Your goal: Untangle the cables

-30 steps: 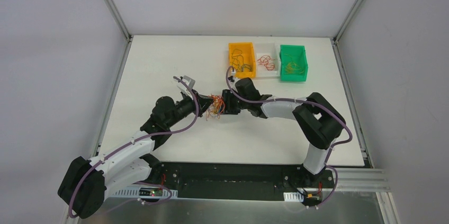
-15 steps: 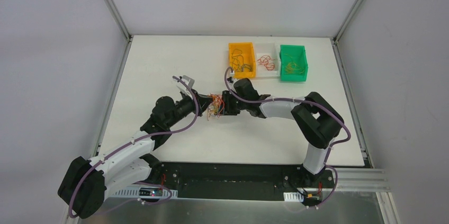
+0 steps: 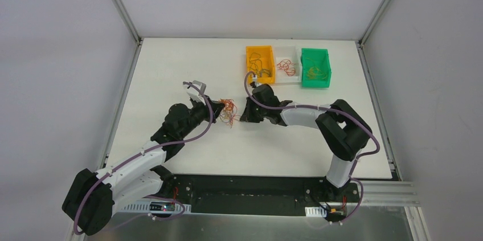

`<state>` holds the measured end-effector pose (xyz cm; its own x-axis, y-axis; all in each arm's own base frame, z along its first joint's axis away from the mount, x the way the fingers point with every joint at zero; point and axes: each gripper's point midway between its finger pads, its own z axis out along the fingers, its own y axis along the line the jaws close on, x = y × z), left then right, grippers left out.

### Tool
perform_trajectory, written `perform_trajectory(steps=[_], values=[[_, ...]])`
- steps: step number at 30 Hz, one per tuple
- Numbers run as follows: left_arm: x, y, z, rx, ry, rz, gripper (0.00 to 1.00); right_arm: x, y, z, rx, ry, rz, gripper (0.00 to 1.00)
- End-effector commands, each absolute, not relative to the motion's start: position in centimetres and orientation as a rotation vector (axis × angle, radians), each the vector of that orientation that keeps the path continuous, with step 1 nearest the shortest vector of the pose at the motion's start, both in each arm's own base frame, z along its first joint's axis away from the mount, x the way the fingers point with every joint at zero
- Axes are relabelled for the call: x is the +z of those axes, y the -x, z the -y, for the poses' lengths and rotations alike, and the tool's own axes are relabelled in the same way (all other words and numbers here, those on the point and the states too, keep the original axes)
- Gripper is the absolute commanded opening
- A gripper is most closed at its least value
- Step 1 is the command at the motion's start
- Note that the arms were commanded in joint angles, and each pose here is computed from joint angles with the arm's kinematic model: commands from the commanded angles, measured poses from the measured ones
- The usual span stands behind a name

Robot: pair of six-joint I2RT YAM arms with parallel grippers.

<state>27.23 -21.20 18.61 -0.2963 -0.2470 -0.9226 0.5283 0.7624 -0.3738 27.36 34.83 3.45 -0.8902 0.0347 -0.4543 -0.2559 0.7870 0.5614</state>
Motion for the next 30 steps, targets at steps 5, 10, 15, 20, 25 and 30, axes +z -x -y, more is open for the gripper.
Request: perform_trajectory(steps=[5, 10, 15, 20, 25, 30], values=[[17.9, -29.2, 17.7, -0.589, -0.021, -1.742, 0.00, 7.3, -32.1, -29.0, 0.674, -0.127, -2.372, 0.00], [17.0, -29.7, 16.8, -0.524, 0.029, -1.771, 0.00, 8.1, -33.4, -25.4, 0.545, -0.231, -2.295, 0.00], [16.8, -29.7, 17.3, -0.539, 0.001, -1.783, 0.00, 9.2, -33.9, -22.8, 0.468, -0.279, -2.241, 0.00], [17.0, -29.7, 18.1, -0.568, -0.027, -1.792, 0.00, 9.5, -34.0, -22.6, 0.473, -0.257, -2.245, 0.00], [16.7, -29.8, 18.0, -0.562, -0.025, -1.797, 0.00, 9.4, -33.0, -25.4, 0.650, -0.155, -2.270, 0.38], [17.0, -29.5, 18.5, -0.595, -0.050, -1.789, 0.00, 9.3, -32.4, -26.0, 0.664, -0.097, -2.262, 0.65]])
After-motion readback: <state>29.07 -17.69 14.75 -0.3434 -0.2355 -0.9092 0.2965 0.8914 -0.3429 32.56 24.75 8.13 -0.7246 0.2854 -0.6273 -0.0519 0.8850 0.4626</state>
